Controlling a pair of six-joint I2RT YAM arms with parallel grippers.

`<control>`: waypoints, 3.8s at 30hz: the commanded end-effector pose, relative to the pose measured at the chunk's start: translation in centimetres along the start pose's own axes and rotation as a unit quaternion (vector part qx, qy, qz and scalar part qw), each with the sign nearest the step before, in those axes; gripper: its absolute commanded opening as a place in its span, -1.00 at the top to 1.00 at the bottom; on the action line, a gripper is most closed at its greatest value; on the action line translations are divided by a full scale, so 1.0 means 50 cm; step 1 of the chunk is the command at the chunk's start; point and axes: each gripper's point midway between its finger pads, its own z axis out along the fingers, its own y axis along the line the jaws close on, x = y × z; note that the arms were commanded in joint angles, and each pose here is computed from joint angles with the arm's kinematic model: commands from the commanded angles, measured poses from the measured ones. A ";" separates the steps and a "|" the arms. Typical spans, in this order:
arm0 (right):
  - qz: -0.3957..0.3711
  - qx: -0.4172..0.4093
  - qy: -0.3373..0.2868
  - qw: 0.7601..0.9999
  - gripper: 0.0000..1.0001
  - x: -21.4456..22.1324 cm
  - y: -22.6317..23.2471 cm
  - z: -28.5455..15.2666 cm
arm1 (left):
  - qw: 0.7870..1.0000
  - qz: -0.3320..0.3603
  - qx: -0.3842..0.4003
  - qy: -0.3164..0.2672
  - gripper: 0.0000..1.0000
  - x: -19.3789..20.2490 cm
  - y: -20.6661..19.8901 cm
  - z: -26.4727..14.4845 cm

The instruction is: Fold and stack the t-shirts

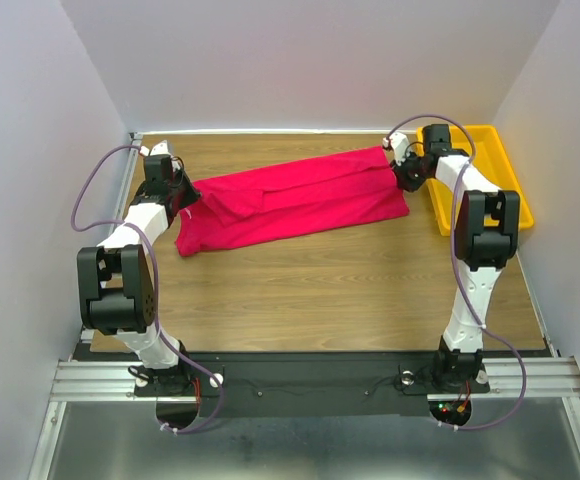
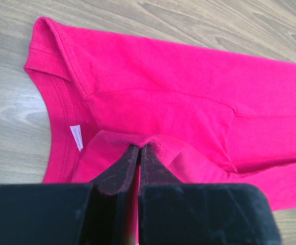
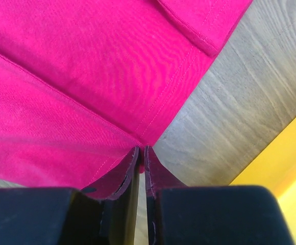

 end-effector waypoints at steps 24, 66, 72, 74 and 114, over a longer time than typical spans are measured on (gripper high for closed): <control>-0.005 0.045 -0.019 0.999 0.71 -0.052 -0.053 0.011 | 0.999 0.007 0.001 -0.050 1.00 -0.075 -0.014 -0.014; 0.074 -0.100 -0.170 0.977 0.05 -0.128 0.233 -0.249 | 1.000 0.010 -0.002 -0.013 1.00 -0.063 -0.007 0.074; 0.089 -0.120 -0.170 0.974 0.05 -0.104 0.274 -0.255 | 1.000 0.014 -0.002 -0.012 1.00 -0.069 -0.010 0.079; 0.089 -0.120 -0.173 0.973 0.05 -0.103 0.280 -0.264 | 1.000 0.015 -0.002 -0.013 1.00 -0.074 -0.011 0.081; 0.072 -0.151 -0.180 0.969 0.03 -0.040 0.359 -0.260 | 0.991 -0.079 0.093 0.061 -0.23 0.100 -0.074 -0.044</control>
